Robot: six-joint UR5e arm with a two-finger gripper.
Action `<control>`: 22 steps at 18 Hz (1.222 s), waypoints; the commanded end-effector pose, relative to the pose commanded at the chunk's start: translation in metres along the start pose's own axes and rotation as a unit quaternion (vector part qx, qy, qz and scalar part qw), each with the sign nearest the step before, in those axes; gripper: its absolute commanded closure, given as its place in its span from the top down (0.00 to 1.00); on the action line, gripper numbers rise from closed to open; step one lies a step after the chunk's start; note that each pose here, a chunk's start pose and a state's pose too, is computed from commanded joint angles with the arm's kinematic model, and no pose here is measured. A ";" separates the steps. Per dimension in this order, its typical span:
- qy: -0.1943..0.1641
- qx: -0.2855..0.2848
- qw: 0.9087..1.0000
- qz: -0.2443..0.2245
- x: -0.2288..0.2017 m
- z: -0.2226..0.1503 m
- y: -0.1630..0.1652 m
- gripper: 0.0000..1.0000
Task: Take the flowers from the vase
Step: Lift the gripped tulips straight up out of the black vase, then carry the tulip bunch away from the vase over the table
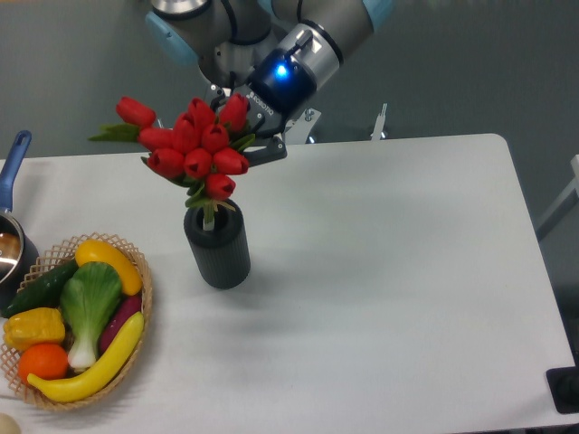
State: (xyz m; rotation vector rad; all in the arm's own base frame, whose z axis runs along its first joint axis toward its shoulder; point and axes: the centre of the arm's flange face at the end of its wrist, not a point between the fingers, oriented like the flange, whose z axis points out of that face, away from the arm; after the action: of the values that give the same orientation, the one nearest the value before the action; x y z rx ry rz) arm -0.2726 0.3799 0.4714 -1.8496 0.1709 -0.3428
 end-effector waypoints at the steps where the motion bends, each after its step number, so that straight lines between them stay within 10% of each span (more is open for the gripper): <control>1: -0.001 0.001 1.000 0.002 0.002 -0.001 -0.003 0.00; 16: -0.070 -0.002 0.997 0.021 -0.021 -0.050 -0.031 0.00; 22: -0.167 -0.139 0.976 0.033 -0.061 -0.073 -0.014 0.00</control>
State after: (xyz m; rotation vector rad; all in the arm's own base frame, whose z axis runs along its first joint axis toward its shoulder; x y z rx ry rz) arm -0.3545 0.3355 0.4957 -2.1415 0.0490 0.0453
